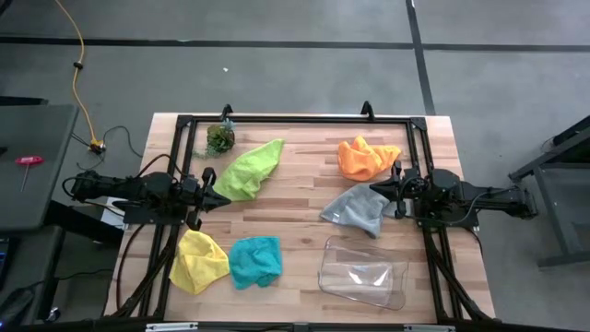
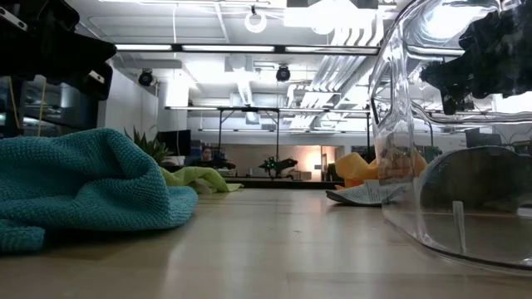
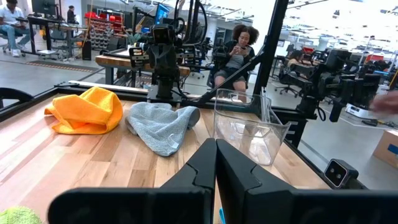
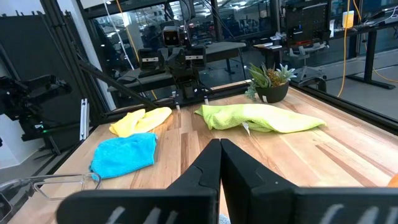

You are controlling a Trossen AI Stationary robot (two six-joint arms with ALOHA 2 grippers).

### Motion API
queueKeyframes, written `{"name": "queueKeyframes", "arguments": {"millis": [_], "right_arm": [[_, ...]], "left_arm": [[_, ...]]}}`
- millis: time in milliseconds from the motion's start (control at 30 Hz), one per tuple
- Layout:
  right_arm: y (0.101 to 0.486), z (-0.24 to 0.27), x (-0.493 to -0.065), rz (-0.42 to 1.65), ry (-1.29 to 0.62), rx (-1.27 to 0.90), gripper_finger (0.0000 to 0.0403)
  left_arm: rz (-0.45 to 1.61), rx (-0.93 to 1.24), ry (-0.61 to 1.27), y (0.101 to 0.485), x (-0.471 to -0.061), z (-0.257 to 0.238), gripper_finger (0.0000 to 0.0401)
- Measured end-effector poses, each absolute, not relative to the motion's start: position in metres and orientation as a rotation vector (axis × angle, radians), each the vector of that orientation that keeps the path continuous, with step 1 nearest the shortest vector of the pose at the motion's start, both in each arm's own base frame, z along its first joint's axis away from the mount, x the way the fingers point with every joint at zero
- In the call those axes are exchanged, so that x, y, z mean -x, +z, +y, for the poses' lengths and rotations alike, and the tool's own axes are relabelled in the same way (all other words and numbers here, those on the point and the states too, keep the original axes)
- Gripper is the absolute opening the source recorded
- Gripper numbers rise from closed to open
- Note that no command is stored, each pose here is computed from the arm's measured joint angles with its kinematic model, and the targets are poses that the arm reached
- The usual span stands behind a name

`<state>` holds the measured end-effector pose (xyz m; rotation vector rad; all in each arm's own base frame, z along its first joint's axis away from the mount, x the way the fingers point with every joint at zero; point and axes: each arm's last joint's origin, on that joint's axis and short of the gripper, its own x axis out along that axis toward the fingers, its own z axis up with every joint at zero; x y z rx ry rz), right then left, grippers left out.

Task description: Fold microfiber towels

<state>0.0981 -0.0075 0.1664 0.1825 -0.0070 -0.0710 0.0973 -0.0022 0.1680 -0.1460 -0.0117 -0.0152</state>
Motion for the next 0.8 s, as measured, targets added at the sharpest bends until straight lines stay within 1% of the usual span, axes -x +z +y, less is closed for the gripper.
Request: {"name": "queueKeyframes", "arguments": {"millis": [367,433,600,667,733,800], "right_arm": [[0.167,-0.007,-0.098,-0.015,-0.070,-0.190,0.0000],[0.172,-0.007,-0.098,-0.069,-0.065,-0.252,0.0000],[0.200,-0.009,-0.092,-0.381,-0.036,-0.506,0.0000],[0.208,-0.009,-0.089,-0.476,-0.026,-0.531,0.0000],[0.214,-0.009,-0.088,-0.492,-0.015,-0.529,0.0000],[0.222,-0.009,-0.090,-0.442,-0.017,-0.530,0.0000]], "left_arm": [[-0.011,0.146,-0.015,0.168,-0.097,-0.002,0.0000],[-0.012,0.146,-0.015,0.168,-0.097,-0.002,0.0000],[-0.011,0.146,-0.015,0.168,-0.097,-0.002,0.0000],[-0.012,0.146,-0.015,0.168,-0.097,-0.002,0.0000],[-0.012,0.146,-0.015,0.168,-0.097,-0.002,0.0000],[-0.011,0.146,-0.015,0.168,-0.097,-0.002,0.0000]]}}
